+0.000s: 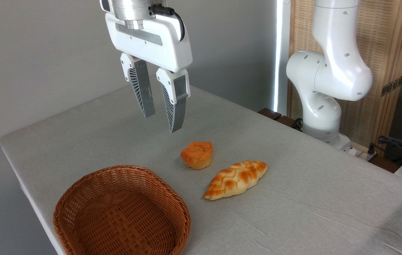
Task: Put bread into the basket
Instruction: 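Lower the open gripper toward the round orange bun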
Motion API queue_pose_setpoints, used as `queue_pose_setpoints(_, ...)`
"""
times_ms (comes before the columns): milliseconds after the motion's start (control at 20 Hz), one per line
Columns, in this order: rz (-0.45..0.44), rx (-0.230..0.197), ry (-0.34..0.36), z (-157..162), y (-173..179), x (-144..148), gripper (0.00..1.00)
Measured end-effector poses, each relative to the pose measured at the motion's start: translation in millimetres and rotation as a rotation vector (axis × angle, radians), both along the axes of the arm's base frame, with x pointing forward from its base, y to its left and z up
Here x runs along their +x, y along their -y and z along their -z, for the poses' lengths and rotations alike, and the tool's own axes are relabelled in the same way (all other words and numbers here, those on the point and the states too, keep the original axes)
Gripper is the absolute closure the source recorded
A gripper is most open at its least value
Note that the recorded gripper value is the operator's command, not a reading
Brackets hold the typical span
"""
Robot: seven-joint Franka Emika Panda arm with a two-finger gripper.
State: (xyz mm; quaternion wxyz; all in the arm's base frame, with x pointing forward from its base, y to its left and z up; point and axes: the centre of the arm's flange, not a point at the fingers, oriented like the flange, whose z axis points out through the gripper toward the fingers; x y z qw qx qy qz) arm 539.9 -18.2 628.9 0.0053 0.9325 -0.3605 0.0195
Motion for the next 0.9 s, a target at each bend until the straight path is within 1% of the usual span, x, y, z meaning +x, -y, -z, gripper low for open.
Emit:
queue_pose_setpoints(550,0.021,0.000,-0.022,9,12,0,0.00)
queue_pose_setpoints(600,0.030,-0.001,-0.031,13,17,0,0.00)
queue_pose_setpoints(750,0.086,0.003,-0.060,29,47,-9,0.00)
queue_pose_setpoints(800,0.105,0.004,-0.057,34,57,-14,0.00)
queue_pose_setpoints(900,0.141,0.005,-0.029,47,76,-30,0.00)
